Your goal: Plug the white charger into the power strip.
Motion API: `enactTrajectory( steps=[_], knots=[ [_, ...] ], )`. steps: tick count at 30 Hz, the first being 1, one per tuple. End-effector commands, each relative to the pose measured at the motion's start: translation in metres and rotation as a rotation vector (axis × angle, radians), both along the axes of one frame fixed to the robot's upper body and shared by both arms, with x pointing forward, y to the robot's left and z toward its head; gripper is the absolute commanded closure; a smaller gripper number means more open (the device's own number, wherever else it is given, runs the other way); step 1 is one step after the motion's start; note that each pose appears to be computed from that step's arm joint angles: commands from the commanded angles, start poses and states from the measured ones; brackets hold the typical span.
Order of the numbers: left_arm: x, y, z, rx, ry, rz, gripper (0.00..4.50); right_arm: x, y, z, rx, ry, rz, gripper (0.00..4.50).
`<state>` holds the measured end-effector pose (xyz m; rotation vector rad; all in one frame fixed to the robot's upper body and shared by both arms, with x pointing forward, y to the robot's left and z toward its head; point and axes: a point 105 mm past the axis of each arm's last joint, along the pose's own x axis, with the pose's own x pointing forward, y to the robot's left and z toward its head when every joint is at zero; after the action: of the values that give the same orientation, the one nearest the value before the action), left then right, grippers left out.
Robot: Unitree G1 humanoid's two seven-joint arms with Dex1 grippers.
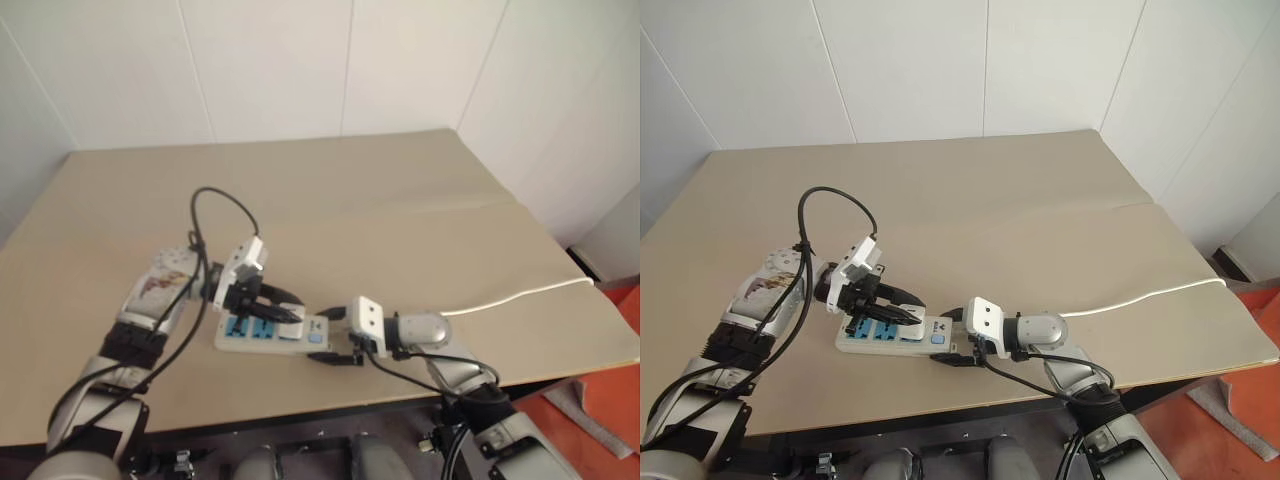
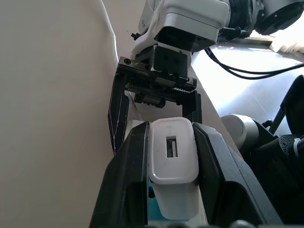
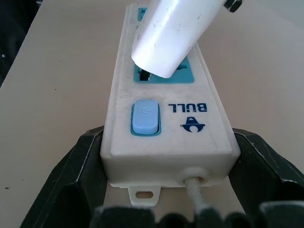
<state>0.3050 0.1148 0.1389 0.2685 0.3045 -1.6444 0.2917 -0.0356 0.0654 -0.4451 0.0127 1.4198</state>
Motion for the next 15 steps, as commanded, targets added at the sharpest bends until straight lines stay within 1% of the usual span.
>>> enactTrajectory(
  steps=[1,4,8,13,15],
  knots=[
    [0.004,-0.002,-0.001,0.019,-0.035,0.004,3.43,-0.008,-0.007,-0.039,-0.134,0.091,-0.023,1.09],
    [0.003,0.0,-0.003,0.021,-0.054,0.001,3.43,-0.008,-0.007,-0.04,-0.135,0.088,-0.023,1.09],
    [-0.001,0.003,0.0,-0.023,-0.089,0.004,3.43,-0.008,-0.009,-0.04,-0.137,0.084,-0.02,1.09],
    [-0.012,0.007,-0.007,-0.016,-0.129,-0.009,3.43,-0.008,-0.009,-0.041,-0.146,0.076,-0.013,1.09],
    [-0.014,0.007,-0.006,-0.041,-0.159,-0.001,3.43,-0.009,-0.009,-0.041,-0.146,0.076,-0.011,1.09]
  ],
)
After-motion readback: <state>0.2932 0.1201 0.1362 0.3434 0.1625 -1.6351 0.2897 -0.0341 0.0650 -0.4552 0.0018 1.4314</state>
